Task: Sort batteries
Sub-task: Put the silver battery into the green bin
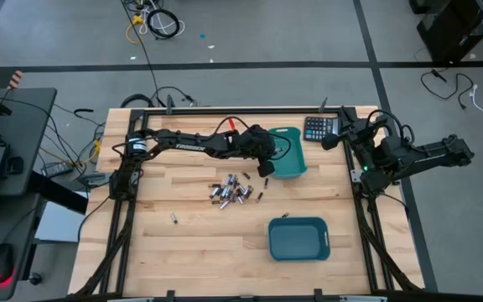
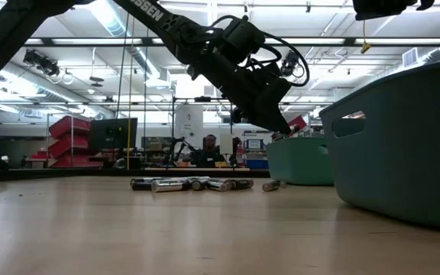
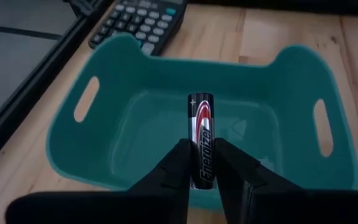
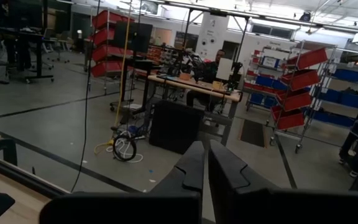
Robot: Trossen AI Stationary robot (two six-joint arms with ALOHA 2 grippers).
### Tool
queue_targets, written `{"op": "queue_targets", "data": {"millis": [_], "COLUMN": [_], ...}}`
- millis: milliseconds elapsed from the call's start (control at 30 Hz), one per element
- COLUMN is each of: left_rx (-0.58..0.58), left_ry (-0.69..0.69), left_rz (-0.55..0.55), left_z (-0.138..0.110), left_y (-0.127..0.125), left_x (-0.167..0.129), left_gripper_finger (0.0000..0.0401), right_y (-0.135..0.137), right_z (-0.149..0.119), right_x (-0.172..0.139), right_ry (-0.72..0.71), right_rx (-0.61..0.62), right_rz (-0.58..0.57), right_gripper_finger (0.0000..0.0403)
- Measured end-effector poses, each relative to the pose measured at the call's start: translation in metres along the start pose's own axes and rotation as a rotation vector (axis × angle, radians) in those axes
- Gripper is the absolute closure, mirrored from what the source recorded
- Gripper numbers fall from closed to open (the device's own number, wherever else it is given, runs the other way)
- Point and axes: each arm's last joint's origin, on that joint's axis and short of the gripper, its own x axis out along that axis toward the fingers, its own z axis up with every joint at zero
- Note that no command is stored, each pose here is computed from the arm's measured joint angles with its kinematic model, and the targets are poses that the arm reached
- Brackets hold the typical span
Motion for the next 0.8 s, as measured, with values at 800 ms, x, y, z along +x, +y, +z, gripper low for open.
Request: {"op": "queue_targets", "data": {"millis": [800], "left_rx": [0.018], "left_ry": [-0.048], "left_rz": [-0.006], "left_z": [0.01], "left_y": [-0.003], "left_x": [-0.009], "left_gripper_finger": [0.029], "right_y": [0.0], "right_z": [0.0], "right_x": [0.0], "right_ry": [0.0], "right_rx": [0.0], "right_rz": [0.0], "right_gripper_finger": [0.0393]}}
